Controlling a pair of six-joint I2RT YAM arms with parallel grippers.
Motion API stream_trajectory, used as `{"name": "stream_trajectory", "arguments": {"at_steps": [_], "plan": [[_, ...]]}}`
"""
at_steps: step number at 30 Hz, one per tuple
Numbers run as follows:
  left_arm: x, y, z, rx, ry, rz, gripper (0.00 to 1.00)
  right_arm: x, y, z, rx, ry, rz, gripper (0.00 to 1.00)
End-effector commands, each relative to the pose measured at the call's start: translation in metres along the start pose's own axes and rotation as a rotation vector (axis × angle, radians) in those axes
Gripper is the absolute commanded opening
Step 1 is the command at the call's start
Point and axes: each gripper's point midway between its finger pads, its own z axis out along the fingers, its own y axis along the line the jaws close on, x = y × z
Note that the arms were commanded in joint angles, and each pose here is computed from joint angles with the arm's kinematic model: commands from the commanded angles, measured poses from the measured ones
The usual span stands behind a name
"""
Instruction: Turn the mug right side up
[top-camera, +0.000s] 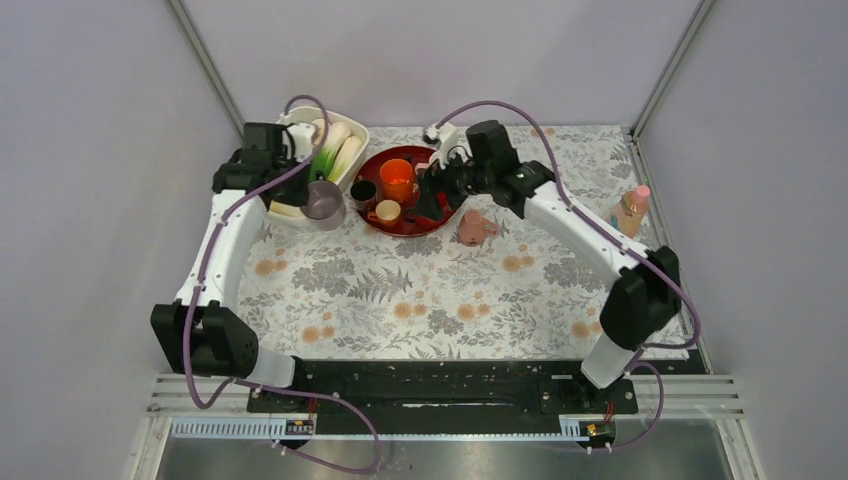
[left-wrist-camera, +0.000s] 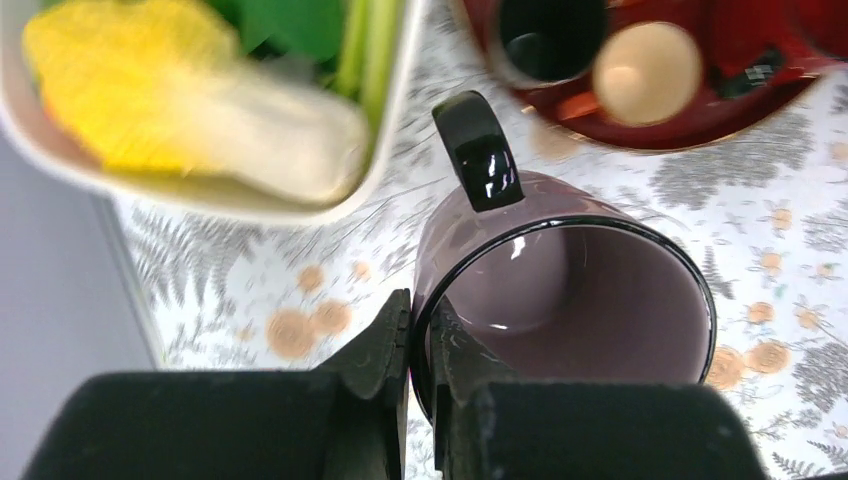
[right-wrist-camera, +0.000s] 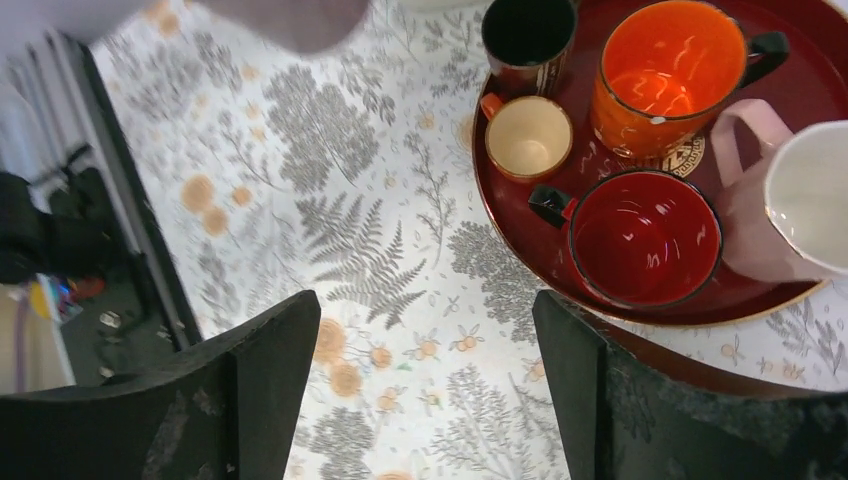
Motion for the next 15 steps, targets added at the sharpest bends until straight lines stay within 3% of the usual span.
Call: {"name": "stream_trajectory", "arguments": {"at_steps": [1, 6, 15], "plan": [[0.004, 0.029, -0.013, -0.025, -0.094, -0.121, 0.0, 0.025, 0.016, 0.032, -0.133, 0.13, -0.302, 0.88], [0.022, 0.047, -0.009, -0.051, -0.085, -0.185, 0.0, 0.069, 0.033, 0.078, -0.264, 0.27, -0.523, 0.88], [0.021, 0.058, -0.006, -0.057, -0.083, -0.21, 0.0, 0.119, -0.002, 0.127, -0.232, 0.394, -0.824, 0.9]]}}
